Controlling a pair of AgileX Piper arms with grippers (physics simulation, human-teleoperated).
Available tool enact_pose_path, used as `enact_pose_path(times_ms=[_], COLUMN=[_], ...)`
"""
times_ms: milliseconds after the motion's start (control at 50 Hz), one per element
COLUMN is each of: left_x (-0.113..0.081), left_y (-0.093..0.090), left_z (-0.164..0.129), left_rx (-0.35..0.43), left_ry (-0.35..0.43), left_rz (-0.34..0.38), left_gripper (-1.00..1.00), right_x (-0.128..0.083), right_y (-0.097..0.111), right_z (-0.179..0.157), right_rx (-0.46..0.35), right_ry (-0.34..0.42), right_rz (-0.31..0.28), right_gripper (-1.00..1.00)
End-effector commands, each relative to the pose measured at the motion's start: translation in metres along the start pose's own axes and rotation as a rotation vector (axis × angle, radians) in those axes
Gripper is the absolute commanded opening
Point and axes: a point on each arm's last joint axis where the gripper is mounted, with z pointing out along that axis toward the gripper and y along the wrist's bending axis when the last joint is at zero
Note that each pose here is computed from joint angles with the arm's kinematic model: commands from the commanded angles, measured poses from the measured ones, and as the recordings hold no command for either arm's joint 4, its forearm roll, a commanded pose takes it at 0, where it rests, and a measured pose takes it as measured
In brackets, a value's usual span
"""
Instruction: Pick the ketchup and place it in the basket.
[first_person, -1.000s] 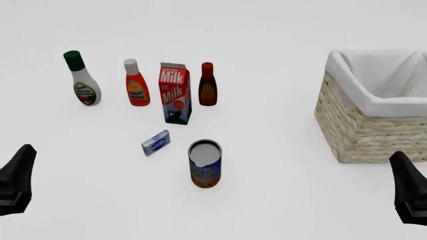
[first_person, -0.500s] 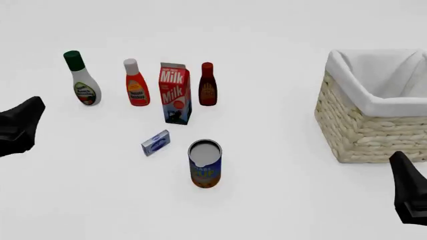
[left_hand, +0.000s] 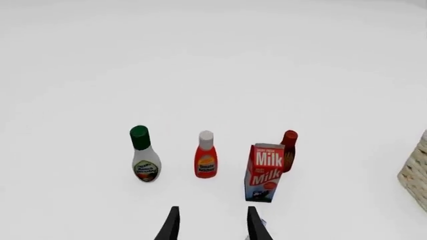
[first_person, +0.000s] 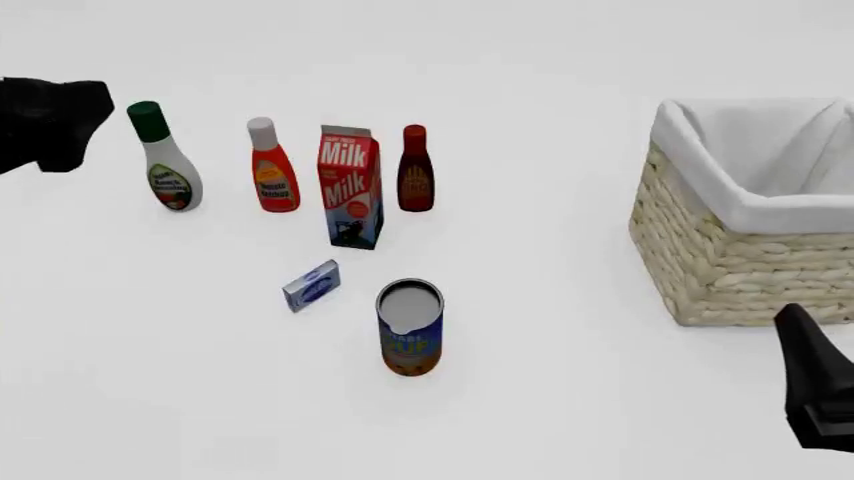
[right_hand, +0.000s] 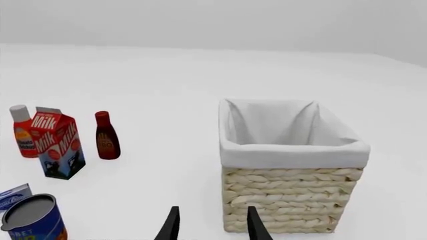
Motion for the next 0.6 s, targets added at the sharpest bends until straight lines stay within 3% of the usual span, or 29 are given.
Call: enact_pose_path(times_ms=[20,220,400,420,600], left_x=[-0.033,-0.045,-0.069,-0.075,-0.076], left_y=[-0.004,-0.003,0.005,0.007,0.007], left_z=[0.022,0.047,0.070,0.098,0.125], left_rx=[0.014,0.005,-0.029,-0.030,-0.028], left_ry=[0.046,0.097,0.124,0.181,0.224], left_rz=[0.001,0.007,0.078,0.076,0.077], left_gripper=[1.00,1.00,1.00,1.00,1.00], right_x=[0.001,0.001,0.001,0.001,0.001], right_y=[0.001,0.000,0.001,0.000,0.000], right_z=[0.001,0.001,0.004,0.004,0.004], right_rx=[-0.009,-0.008,-0.009,-0.007,-0.006], right_ry=[0.006,0.008,0.015,0.017,0.016], right_rz=[-0.003,-0.002,-0.003,-0.002,-0.004], right_gripper=[1.00,1.00,1.00,1.00,1.00])
